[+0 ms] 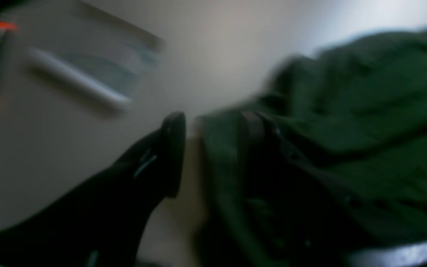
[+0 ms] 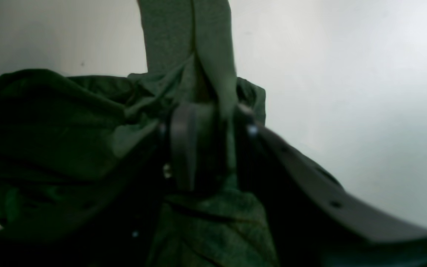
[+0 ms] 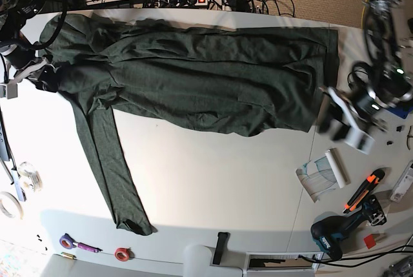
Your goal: Layout the t-shirt on the table in an organized manner, then fold the t-shirt properly
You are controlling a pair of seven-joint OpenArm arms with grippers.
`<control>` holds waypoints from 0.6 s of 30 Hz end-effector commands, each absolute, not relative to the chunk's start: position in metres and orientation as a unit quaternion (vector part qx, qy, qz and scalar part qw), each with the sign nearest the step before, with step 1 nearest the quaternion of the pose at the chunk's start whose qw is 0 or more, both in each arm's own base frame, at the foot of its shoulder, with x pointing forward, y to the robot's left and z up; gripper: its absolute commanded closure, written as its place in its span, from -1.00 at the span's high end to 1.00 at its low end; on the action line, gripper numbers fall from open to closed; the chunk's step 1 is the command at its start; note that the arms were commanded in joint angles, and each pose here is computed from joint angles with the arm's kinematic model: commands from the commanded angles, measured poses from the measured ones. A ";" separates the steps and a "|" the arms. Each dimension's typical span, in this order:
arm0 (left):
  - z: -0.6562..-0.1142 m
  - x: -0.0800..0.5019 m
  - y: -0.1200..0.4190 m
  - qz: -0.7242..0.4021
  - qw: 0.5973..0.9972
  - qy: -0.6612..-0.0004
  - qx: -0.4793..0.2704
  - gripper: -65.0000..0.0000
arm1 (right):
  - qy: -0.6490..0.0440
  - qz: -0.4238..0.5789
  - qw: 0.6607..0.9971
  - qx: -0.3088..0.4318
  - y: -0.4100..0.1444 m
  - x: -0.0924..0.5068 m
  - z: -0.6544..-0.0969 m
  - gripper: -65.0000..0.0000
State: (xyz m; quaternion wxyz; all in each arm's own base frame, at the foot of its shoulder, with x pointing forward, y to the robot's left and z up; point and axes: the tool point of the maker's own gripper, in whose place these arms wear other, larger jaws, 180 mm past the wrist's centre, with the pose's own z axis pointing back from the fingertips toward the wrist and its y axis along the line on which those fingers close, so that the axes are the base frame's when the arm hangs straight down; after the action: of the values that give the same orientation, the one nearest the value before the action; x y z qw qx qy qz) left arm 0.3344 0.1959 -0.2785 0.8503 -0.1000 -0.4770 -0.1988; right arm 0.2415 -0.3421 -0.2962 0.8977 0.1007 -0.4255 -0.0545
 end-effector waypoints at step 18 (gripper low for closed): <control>-0.252 0.342 0.189 -0.158 0.823 -0.525 -0.146 -0.24 | -0.613 -0.047 0.785 0.077 -0.358 0.310 -0.194 -0.41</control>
State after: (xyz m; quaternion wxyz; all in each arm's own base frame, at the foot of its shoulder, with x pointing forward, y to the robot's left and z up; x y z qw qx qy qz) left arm 0.3366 0.1859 -0.2684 0.8375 -0.1507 -0.5026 -0.1526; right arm 0.3069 -0.3538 -0.2150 0.8028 0.0868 -0.5870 -0.0579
